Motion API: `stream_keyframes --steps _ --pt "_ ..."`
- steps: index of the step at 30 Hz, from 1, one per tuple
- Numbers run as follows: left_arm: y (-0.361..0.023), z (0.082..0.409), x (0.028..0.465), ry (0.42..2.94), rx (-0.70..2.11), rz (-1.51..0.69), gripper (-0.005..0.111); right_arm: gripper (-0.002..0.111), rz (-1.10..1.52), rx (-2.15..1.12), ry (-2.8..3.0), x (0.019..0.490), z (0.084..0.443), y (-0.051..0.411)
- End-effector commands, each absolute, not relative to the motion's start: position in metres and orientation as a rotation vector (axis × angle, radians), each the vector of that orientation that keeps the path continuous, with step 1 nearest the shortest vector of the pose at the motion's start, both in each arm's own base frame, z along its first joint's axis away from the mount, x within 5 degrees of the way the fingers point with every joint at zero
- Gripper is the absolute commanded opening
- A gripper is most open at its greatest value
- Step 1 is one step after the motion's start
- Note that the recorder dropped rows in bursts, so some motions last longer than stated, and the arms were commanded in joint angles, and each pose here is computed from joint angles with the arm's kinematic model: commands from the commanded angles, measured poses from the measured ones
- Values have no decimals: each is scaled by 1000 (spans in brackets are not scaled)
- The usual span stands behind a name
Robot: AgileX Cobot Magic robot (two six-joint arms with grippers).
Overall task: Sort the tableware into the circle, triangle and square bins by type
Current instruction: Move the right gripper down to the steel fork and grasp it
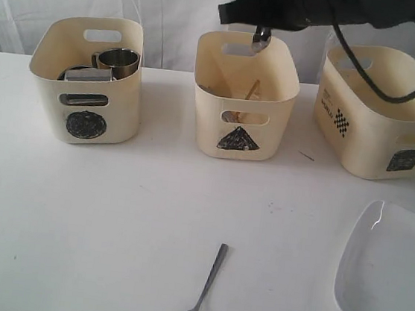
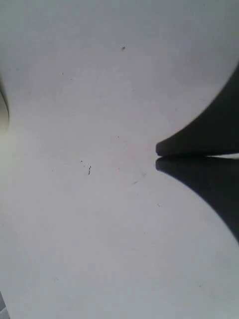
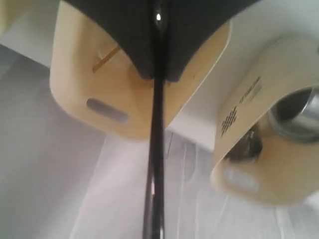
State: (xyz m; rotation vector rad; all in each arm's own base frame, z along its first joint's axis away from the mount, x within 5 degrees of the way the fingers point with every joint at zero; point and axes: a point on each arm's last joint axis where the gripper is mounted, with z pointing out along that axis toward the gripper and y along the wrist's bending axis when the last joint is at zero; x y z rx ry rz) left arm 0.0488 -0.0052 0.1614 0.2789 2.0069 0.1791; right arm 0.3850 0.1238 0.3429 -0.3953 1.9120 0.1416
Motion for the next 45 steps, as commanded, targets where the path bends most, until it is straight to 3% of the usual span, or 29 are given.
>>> stream_keyframes --steps 1,7,15,20,24,29,37,40,45 --pt "-6 157 48 2027 277 166 0 0 139 -302 1821 418 316 113" --pt "-6 157 48 2027 277 166 0 4 128 -279 1787 446 277 111" --pt "-6 157 48 2027 277 166 0 33 113 -273 1908 453 250 105" --pt "-6 157 48 2027 277 166 0 33 138 -244 2100 413 299 96" --pt "-6 157 48 2027 277 166 0 33 383 -130 2503 349 321 104" --pt "-6 157 48 2027 277 166 0 29 607 -260 2832 294 272 162" --pt "-6 157 48 2027 277 166 0 27 536 -334 2785 259 228 205" --pt "-6 157 48 2027 277 166 0 33 486 -368 2799 261 221 204" --pt "-6 157 48 2027 277 166 0 56 471 -311 2894 261 205 206"
